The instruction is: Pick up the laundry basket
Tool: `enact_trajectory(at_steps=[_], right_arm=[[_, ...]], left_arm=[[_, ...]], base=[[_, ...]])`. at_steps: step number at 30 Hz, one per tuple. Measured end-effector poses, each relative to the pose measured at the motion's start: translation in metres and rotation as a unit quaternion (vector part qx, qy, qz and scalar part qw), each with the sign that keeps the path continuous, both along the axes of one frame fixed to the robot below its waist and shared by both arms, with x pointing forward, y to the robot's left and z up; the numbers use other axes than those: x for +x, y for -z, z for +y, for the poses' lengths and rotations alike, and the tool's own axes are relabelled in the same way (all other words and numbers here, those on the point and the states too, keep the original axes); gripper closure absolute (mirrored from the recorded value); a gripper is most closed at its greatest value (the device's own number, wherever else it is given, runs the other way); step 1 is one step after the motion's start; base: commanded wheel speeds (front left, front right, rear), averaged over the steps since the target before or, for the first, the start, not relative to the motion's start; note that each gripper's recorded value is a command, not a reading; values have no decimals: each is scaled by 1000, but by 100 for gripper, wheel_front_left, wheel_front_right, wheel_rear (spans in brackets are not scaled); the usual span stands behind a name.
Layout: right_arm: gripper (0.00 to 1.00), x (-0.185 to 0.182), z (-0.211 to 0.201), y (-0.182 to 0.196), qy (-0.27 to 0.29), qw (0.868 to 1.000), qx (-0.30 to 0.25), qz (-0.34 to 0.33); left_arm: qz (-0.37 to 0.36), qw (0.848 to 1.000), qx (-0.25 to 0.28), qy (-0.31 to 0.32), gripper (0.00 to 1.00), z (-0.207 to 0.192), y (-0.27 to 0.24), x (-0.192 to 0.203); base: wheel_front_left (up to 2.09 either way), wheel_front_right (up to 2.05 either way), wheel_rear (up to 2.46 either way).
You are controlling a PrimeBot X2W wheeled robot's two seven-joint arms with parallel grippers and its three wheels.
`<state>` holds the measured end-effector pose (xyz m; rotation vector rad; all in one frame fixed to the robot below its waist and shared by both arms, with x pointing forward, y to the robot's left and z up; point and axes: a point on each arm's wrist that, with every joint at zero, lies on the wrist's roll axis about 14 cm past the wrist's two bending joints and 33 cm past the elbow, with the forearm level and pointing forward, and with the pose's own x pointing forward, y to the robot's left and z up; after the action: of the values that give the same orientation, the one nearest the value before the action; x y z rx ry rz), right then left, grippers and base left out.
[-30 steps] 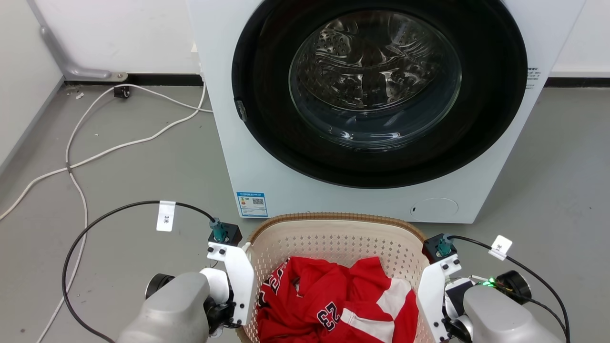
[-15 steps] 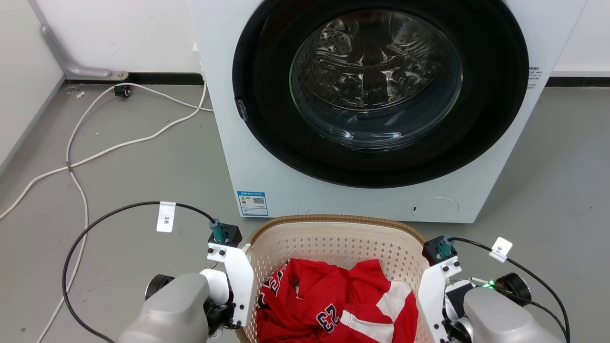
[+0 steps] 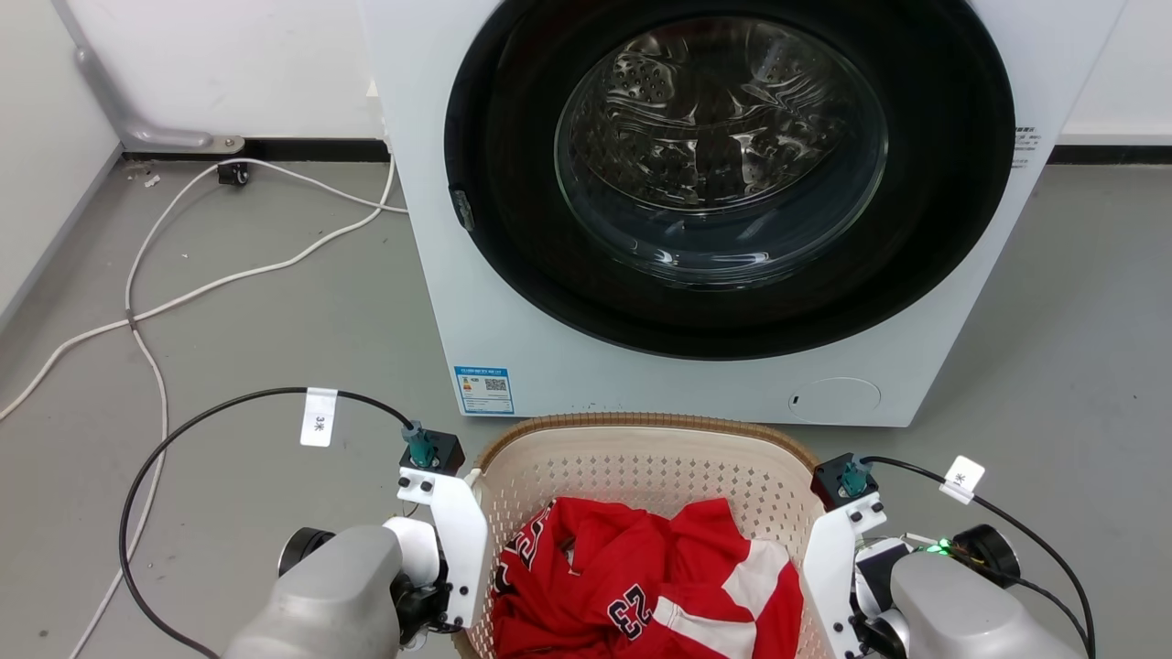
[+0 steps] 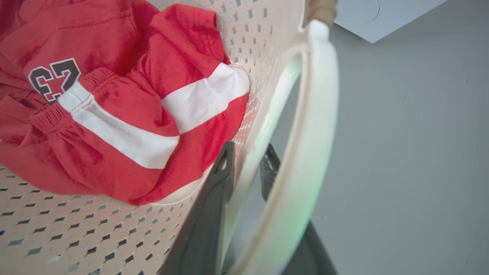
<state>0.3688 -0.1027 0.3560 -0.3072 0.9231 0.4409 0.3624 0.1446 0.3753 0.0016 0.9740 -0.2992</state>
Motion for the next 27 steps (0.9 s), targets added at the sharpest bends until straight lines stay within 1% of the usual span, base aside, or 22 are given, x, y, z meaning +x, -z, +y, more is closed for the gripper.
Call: enact_trajectory(at_steps=[27], right_arm=[[100,0,0,-1,-4,1000,-2,-2]], left_arm=[[-3,1000,-1,-1,100,1,-2,-1]], base=[[0,0,0]])
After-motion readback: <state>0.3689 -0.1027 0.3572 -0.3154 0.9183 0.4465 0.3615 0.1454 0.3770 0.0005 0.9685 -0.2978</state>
